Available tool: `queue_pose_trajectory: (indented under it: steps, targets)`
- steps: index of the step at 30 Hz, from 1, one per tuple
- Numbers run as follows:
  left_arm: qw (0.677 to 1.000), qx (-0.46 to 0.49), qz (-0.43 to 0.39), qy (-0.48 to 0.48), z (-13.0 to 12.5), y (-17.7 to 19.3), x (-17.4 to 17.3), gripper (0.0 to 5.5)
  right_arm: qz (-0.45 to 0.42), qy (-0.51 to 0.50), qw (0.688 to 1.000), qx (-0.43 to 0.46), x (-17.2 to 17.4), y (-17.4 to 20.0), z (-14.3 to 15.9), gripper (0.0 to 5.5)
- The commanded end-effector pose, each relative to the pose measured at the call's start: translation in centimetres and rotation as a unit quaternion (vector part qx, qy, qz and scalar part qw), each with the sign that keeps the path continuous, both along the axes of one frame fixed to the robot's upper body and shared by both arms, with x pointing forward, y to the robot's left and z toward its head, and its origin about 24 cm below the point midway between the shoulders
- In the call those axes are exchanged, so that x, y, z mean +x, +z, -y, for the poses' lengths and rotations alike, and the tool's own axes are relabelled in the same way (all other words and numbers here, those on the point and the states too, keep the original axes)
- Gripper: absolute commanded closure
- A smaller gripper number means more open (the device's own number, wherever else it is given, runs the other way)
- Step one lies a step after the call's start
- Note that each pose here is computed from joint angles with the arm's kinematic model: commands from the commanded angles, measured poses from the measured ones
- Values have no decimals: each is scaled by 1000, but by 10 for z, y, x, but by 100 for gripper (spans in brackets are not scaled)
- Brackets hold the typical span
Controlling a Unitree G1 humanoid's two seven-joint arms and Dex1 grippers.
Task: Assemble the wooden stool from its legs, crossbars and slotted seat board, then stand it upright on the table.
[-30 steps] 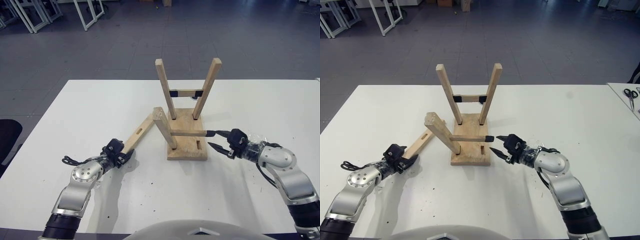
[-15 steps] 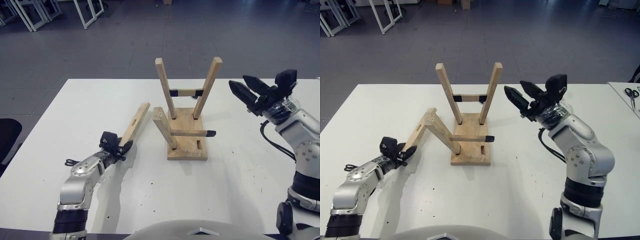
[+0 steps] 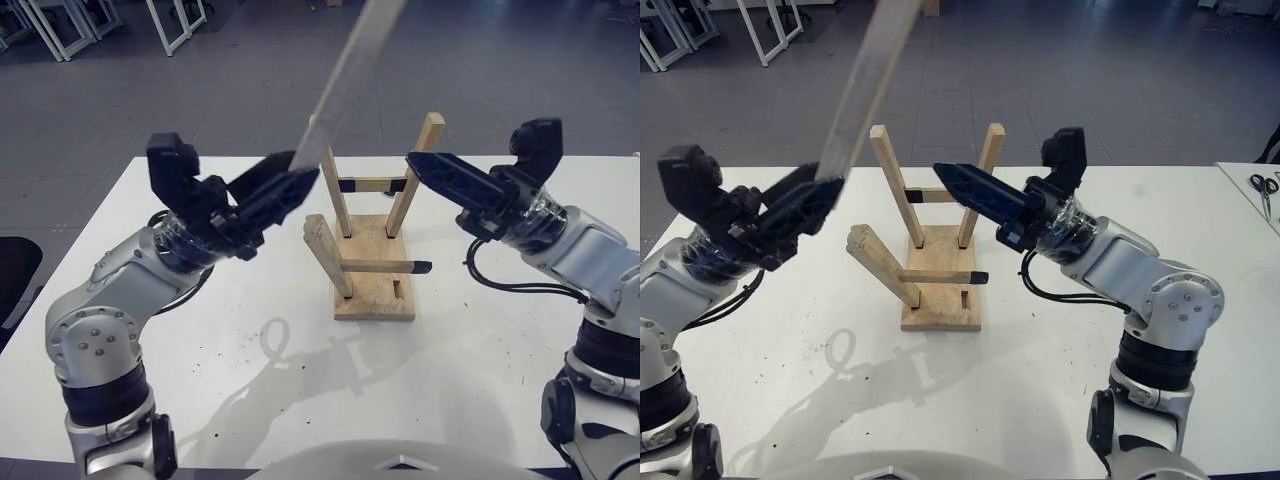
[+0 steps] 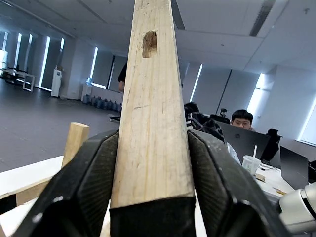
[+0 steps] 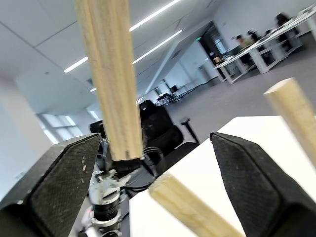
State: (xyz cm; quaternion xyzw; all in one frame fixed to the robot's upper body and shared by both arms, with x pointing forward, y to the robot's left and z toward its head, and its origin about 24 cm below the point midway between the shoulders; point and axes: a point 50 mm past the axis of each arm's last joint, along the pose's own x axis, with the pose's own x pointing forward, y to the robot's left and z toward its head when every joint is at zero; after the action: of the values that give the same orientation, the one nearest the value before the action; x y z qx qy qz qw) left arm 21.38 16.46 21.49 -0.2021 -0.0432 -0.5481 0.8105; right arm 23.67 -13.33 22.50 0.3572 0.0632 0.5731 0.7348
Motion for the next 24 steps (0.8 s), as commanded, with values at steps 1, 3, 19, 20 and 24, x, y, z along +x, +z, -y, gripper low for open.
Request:
queue_pose_trajectory:
  steps: [1, 3, 19, 20, 24]
  targets:
    - [998, 32, -10, -49, 10, 0, -7, 333, 6, 47, 999, 17, -10, 14, -8, 144]
    - [997, 40, -18, -65, 11, -2, -10, 333, 14, 69, 997, 27, -14, 19, -12, 144]
    - [994, 50, -28, -93, 14, -6, -15, 333, 121, 85, 986, -78, -20, 24, -13, 345]
    - [994, 47, -27, -92, 13, -5, -15, 333, 126, 87, 985, -84, -20, 24, -12, 346]
    - [996, 29, -16, -87, 13, -3, -15, 334, 134, 82, 983, -90, -17, 24, -8, 346]
